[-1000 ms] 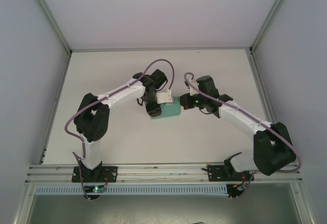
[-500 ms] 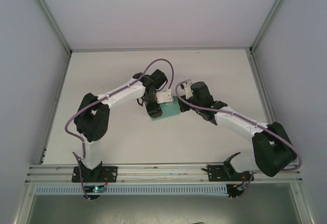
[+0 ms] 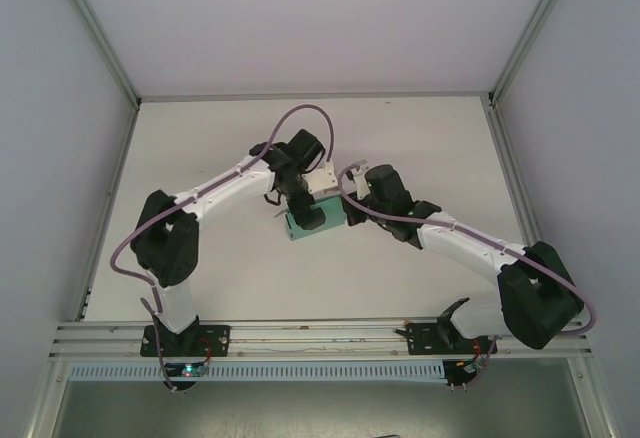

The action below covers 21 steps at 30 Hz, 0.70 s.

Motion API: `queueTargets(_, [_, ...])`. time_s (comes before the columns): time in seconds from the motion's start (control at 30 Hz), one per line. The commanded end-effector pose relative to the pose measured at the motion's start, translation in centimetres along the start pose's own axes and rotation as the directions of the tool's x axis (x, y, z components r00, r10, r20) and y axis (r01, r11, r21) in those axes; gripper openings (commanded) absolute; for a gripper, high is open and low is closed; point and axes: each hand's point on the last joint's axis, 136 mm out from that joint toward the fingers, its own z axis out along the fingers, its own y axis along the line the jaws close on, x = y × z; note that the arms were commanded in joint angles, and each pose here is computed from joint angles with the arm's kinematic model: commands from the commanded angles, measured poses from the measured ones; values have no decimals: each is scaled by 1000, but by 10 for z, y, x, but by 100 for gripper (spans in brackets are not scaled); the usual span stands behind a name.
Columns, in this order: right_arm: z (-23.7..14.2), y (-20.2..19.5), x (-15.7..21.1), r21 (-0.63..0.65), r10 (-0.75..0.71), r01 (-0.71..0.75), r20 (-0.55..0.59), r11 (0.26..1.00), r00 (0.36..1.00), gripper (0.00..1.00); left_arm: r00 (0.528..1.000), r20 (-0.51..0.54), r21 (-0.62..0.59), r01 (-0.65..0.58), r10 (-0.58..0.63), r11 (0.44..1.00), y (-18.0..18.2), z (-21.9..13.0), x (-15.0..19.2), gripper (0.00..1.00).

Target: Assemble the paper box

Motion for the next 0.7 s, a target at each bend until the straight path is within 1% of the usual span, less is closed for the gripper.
queueTargets(0.0, [7, -11, 44, 73, 43, -30, -178, 997, 983, 0, 993, 79, -89, 99, -92, 991, 9, -18, -6, 100])
queueTargets(0.1, [9, -15, 41, 105, 64, -45, -188, 993, 980, 0, 978, 100, -196, 201, -184, 960, 21, -29, 9, 100])
queueTargets(0.2, [10, -16, 41, 127, 76, -52, -196, 991, 978, 0, 940, 132, -295, 341, -315, 893, 32, -48, 26, 100])
queueTargets(0.27, [8, -16, 39, 149, 75, -46, -200, 988, 977, 0, 910, 153, -310, 415, -386, 855, 31, -60, 36, 100])
queueTargets(0.3, [8, -16, 38, 161, 77, -45, -201, 986, 977, 0, 902, 152, -307, 433, -405, 848, 28, -63, 41, 99])
queueTargets(0.37, [9, -12, 37, 153, 60, -28, -209, 988, 976, 0, 903, 150, -292, 431, -404, 854, 21, -65, 47, 90])
queueTargets(0.43, [10, -10, 36, 150, 59, -27, -214, 988, 975, 0, 904, 155, -298, 426, -397, 854, 21, -65, 50, 78])
queueTargets(0.47, [11, -9, 35, 153, 63, -29, -217, 988, 974, 0, 900, 143, -296, 436, -411, 850, 20, -66, 52, 69])
queueTargets(0.53, [9, -11, 35, 173, 68, -28, -229, 985, 971, 0, 888, 97, -281, 457, -449, 844, 14, -66, 59, 59])
queueTargets(0.57, [8, -12, 34, 185, 71, -30, -223, 982, 972, 0, 885, 79, -269, 461, -458, 845, 9, -65, 63, 56])
queueTargets(0.63, [7, -11, 34, 185, 82, -42, -217, 982, 973, 0, 882, 75, -243, 468, -465, 849, 3, -63, 66, 52])
queueTargets(0.67, [7, -10, 34, 185, 86, -45, -218, 982, 972, 0, 881, 80, -231, 472, -467, 851, 1, -62, 66, 51])
